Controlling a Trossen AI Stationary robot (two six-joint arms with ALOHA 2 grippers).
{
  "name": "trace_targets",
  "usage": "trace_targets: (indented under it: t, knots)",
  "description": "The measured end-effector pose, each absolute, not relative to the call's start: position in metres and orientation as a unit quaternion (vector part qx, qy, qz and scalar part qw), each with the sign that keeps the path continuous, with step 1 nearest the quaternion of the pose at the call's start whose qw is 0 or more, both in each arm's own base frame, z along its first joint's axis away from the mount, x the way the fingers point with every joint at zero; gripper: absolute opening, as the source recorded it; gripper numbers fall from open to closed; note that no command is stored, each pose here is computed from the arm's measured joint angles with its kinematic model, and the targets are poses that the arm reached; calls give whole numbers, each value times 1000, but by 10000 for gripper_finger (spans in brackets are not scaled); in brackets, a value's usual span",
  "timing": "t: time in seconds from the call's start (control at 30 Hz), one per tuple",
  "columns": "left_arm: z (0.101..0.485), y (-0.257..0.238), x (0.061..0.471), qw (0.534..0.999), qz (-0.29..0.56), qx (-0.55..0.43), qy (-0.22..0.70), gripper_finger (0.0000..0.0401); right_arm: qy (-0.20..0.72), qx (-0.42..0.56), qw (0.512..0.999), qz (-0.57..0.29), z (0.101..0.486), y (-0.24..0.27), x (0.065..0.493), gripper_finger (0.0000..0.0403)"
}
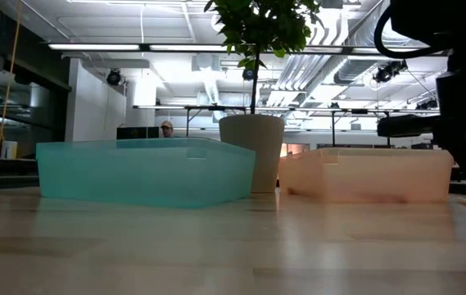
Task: Sort pens & pencils
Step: Put the yellow pencil into the blue bin
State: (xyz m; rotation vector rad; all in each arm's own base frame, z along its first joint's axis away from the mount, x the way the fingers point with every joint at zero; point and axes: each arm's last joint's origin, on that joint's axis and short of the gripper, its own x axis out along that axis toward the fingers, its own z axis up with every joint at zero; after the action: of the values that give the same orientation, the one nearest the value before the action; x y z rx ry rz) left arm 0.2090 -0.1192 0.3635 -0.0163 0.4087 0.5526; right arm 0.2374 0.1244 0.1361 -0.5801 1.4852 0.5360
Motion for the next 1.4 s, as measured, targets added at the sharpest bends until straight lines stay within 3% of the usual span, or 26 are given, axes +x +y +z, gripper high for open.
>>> trace_targets:
  t: [0.4, 0.6, 0.77, 0.97, 1.4]
  knots:
    - [363, -119, 209, 941, 273, -4, 201, 161, 655, -254, 675, 225, 138, 124, 239, 43]
    - [363, -119, 208, 940, 274, -1, 203, 161, 605, -263, 724, 203, 158, 130, 259, 38]
    - [363, -118, 208, 940, 275, 1, 204, 161, 578, -240, 754, 198, 177, 127, 279, 8]
    - [362, -118, 208, 940, 273, 1, 207, 161, 609, -186, 744, 203, 177, 110, 282, 15]
    - [362, -118, 207, 939, 268, 2, 213, 161, 649, -198, 702, 215, 164, 102, 281, 55]
